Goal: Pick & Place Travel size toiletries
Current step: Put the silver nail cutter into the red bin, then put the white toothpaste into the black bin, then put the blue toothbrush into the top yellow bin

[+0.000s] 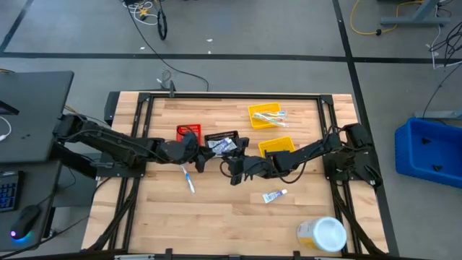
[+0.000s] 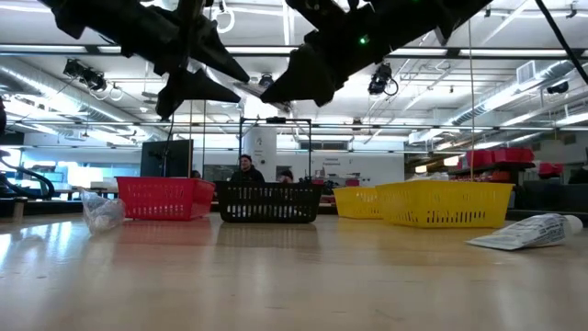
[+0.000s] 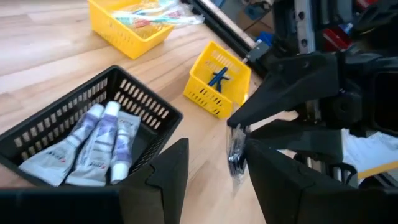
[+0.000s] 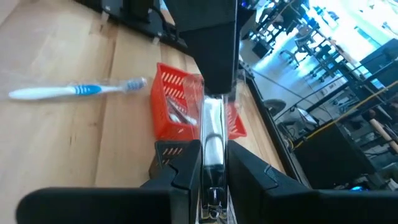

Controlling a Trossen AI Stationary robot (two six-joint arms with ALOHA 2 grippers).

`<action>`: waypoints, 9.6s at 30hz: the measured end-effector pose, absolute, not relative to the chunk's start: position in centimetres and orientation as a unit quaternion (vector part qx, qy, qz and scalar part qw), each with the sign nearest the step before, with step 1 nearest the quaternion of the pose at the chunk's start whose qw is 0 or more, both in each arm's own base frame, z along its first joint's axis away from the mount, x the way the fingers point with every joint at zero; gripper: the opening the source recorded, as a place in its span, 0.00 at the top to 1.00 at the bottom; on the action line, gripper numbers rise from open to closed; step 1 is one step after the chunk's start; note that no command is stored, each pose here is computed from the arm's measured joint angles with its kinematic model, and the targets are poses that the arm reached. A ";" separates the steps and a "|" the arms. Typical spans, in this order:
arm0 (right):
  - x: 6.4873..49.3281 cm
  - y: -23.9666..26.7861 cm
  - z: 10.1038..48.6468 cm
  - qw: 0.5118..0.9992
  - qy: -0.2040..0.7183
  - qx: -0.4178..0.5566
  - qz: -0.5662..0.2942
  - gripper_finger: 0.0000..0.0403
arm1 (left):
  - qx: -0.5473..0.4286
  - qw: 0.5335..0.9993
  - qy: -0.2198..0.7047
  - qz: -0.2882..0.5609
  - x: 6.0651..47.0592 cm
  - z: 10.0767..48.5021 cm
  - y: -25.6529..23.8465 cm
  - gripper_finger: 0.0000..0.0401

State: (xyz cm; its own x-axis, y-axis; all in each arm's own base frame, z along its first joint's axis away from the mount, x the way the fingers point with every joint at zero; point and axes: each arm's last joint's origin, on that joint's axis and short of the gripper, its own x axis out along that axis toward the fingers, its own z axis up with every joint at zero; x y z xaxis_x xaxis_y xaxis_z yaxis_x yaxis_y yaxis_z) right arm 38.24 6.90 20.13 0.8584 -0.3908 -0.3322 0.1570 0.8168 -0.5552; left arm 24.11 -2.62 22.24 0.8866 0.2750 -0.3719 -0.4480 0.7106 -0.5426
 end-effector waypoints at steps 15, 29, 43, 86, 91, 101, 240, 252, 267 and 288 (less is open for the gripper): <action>38.6 6.3 20.7 0.935 0.191 -0.257 -0.152 0.83 | -0.337 0.917 0.115 0.181 24.3 22.7 -2.7 0.63; 38.6 6.3 20.8 0.933 0.192 -0.263 -0.154 0.83 | -0.337 0.919 0.108 0.172 24.4 22.9 -2.7 0.91; 38.5 6.3 20.3 0.932 0.211 -0.251 -0.154 0.49 | -0.301 0.917 0.160 0.205 23.5 22.2 -2.4 0.92; 38.3 6.2 19.9 0.932 0.230 -0.236 -0.153 0.59 | -0.291 0.808 0.310 0.408 19.5 16.4 1.0 0.78; 38.3 6.2 19.9 0.932 0.230 -0.233 -0.153 0.61 | -0.242 0.824 0.335 0.386 19.5 16.4 1.0 0.71; 38.3 6.2 19.9 0.935 0.229 -0.225 -0.154 0.61 | -0.193 0.842 0.349 0.364 19.7 16.6 1.0 0.60; 39.0 -3.0 16.3 0.952 0.280 -0.092 -0.078 0.47 | -0.176 0.919 0.251 0.249 22.2 18.7 0.6 0.59; 38.9 3.0 16.8 0.962 0.264 -0.076 -0.015 0.45 | -0.087 0.941 0.322 -0.051 22.1 18.6 -2.8 0.66; 38.7 4.4 16.6 0.962 0.269 -0.038 -0.011 0.55 | 0.111 0.870 0.461 -0.134 19.1 16.3 -5.5 0.60; 38.7 4.4 16.6 0.962 0.270 -0.026 -0.014 0.62 | 0.184 0.793 0.557 -0.164 20.4 12.1 -5.7 0.51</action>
State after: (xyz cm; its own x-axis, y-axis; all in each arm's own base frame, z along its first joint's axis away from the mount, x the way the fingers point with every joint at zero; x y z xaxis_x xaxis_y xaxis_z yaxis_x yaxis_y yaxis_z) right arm 38.70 4.37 16.64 0.8541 -0.0417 -0.5185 0.0138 0.9983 -0.0574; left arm 20.41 -5.68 12.11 0.3244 -0.0557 -0.9443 0.4655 0.8784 0.1081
